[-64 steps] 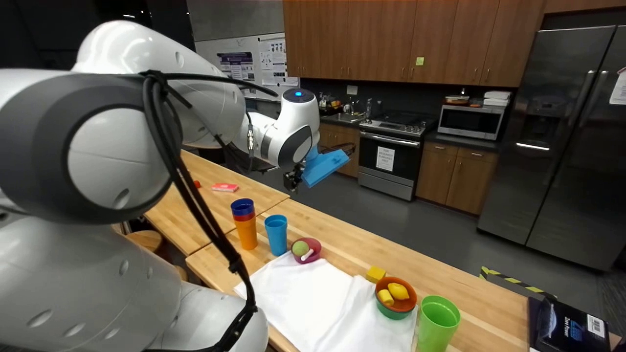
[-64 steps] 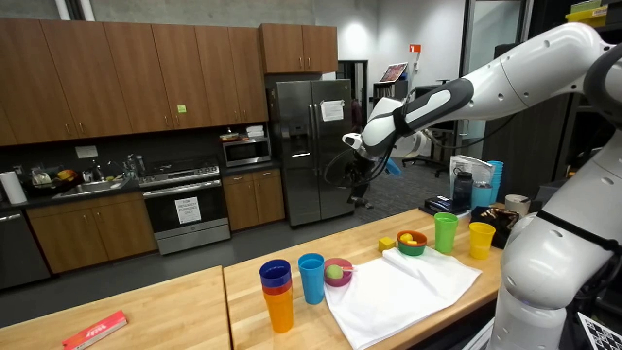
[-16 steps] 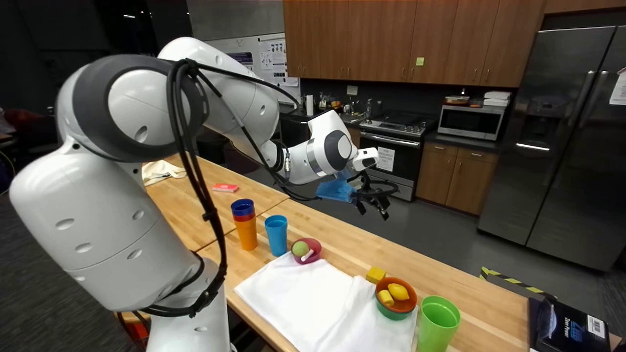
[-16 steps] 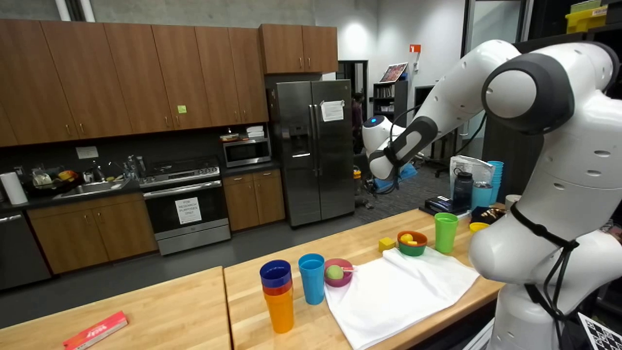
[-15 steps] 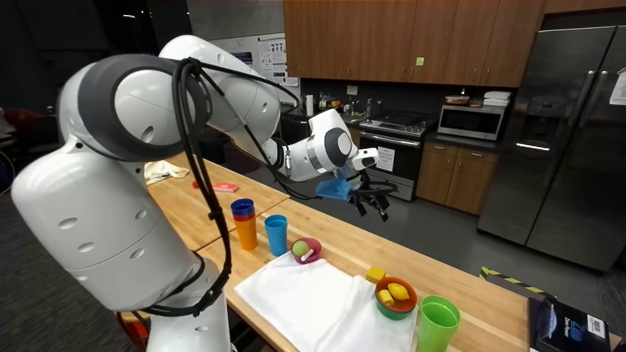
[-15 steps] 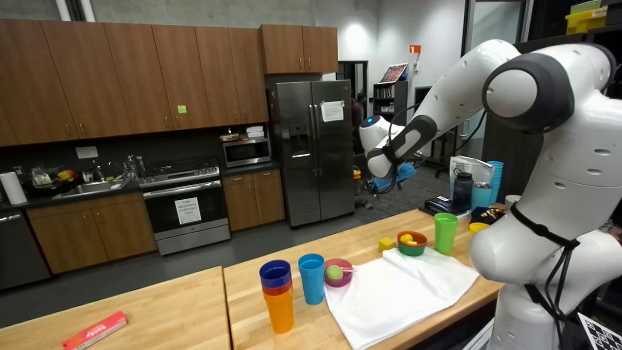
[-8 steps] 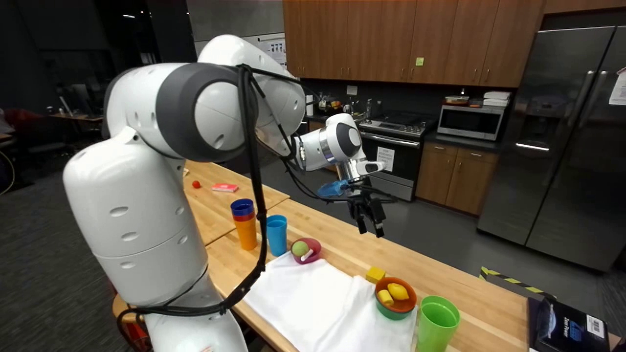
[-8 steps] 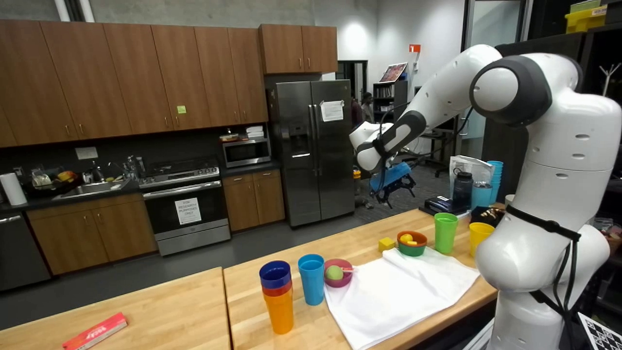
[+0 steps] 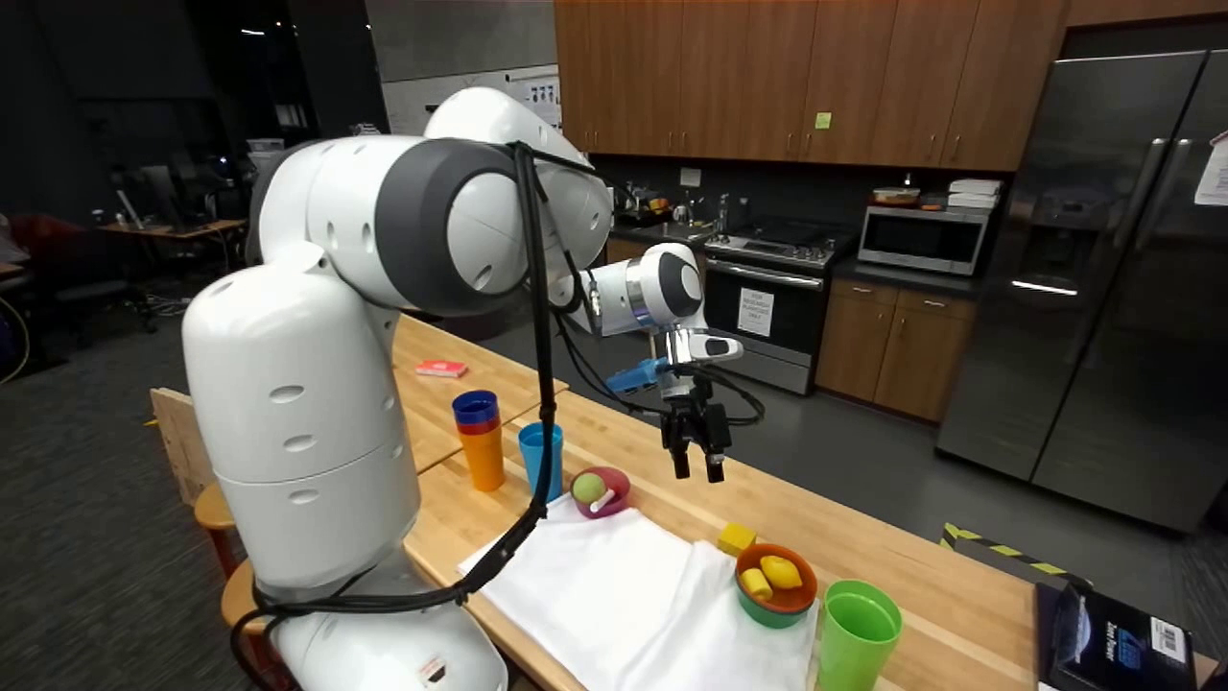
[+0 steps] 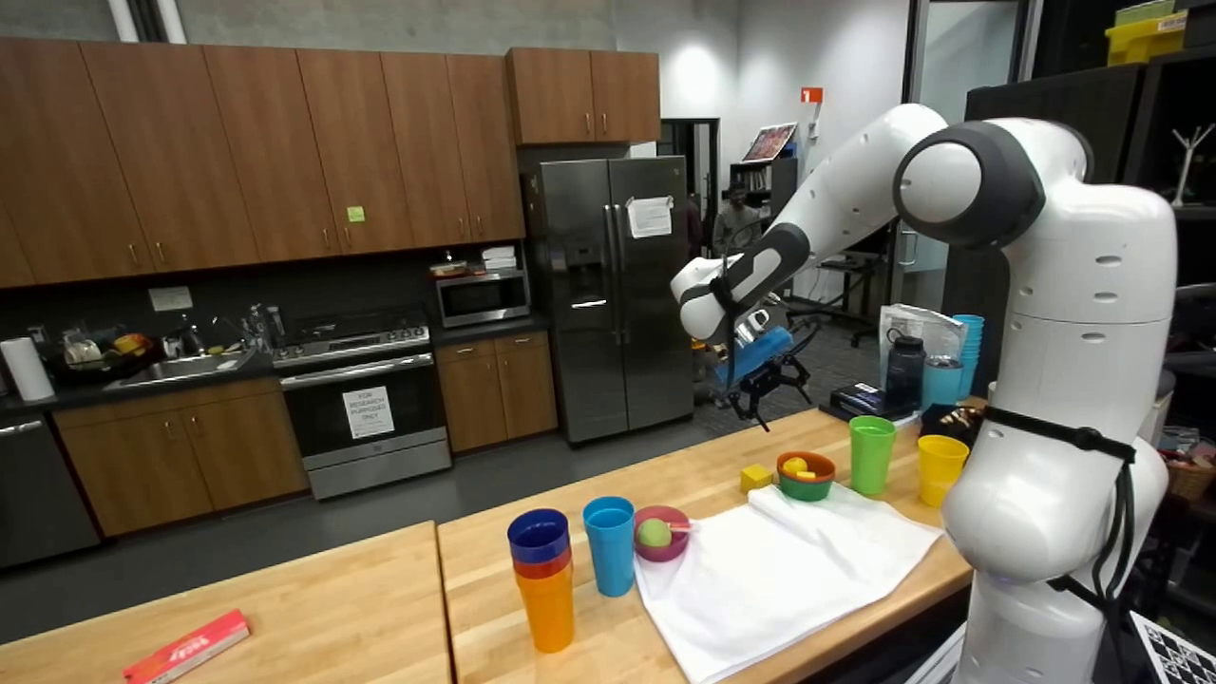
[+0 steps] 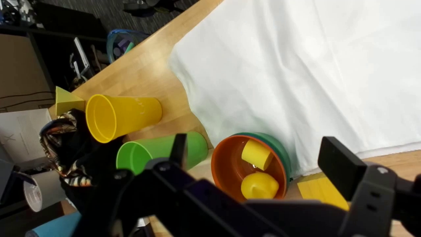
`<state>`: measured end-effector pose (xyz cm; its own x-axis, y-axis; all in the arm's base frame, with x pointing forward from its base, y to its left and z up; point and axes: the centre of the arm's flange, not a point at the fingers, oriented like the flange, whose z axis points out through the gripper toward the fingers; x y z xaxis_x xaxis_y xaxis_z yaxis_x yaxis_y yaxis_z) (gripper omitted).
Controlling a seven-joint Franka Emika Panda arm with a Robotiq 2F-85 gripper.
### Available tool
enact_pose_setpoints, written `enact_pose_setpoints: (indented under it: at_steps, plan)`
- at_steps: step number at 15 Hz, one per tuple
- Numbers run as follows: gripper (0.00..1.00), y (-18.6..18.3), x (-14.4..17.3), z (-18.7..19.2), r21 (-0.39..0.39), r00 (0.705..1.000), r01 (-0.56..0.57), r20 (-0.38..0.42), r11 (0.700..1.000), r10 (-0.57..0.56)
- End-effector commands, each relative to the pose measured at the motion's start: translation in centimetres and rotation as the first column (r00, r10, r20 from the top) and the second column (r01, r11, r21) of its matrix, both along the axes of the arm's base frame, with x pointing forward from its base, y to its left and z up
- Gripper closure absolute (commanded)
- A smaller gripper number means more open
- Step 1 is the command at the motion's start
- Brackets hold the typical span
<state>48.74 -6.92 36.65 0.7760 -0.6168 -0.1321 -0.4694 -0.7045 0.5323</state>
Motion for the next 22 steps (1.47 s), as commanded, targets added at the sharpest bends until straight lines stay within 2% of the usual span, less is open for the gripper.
enact_pose_setpoints:
  at_steps: [1, 2, 3, 4, 7, 9, 12, 15, 17, 18, 19, 22]
  plan:
    - [0.0, -0.1, 0.0, 0.0, 0.0, 1.0, 0.003, 0.0, 1.0, -0.003]
    - [0.0, -0.3, 0.0, 0.0, 0.0, 1.0, 0.005, 0.0, 1.0, -0.005]
    - [0.0, -0.4, 0.0, 0.1, 0.042, 1.0, -0.006, -0.007, 0.999, 0.007]
    - [0.0, -0.5, -0.2, 0.2, 0.071, 0.998, -0.065, 0.002, 0.995, 0.065]
    - [0.0, -0.5, -0.6, 0.2, 0.147, 0.972, -0.234, 0.034, 0.961, 0.231]
    - [0.0, -0.9, -0.3, 0.0, 0.197, 0.946, -0.323, 0.056, 0.925, 0.319]
    - [0.0, -1.8, 0.4, -0.2, 0.316, 0.91, -0.411, 0.079, 0.855, 0.408]
    - [0.0, -2.7, 1.2, 0.0, 0.45, 0.873, -0.468, 0.099, 0.761, 0.478]
    - [0.0, -3.4, 1.5, 0.2, 0.509, 0.827, -0.528, 0.13, 0.679, 0.547]
    - [0.0, -3.6, 1.5, 0.3, 0.516, 0.789, -0.573, 0.137, 0.637, 0.599]
    - [0.0, -2.6, 0.9, -0.4, 0.472, 0.829, -0.534, 0.129, 0.701, 0.545]
    - [0.0, -2.7, 0.9, -0.4, 0.476, 0.824, -0.54, 0.129, 0.694, 0.552]
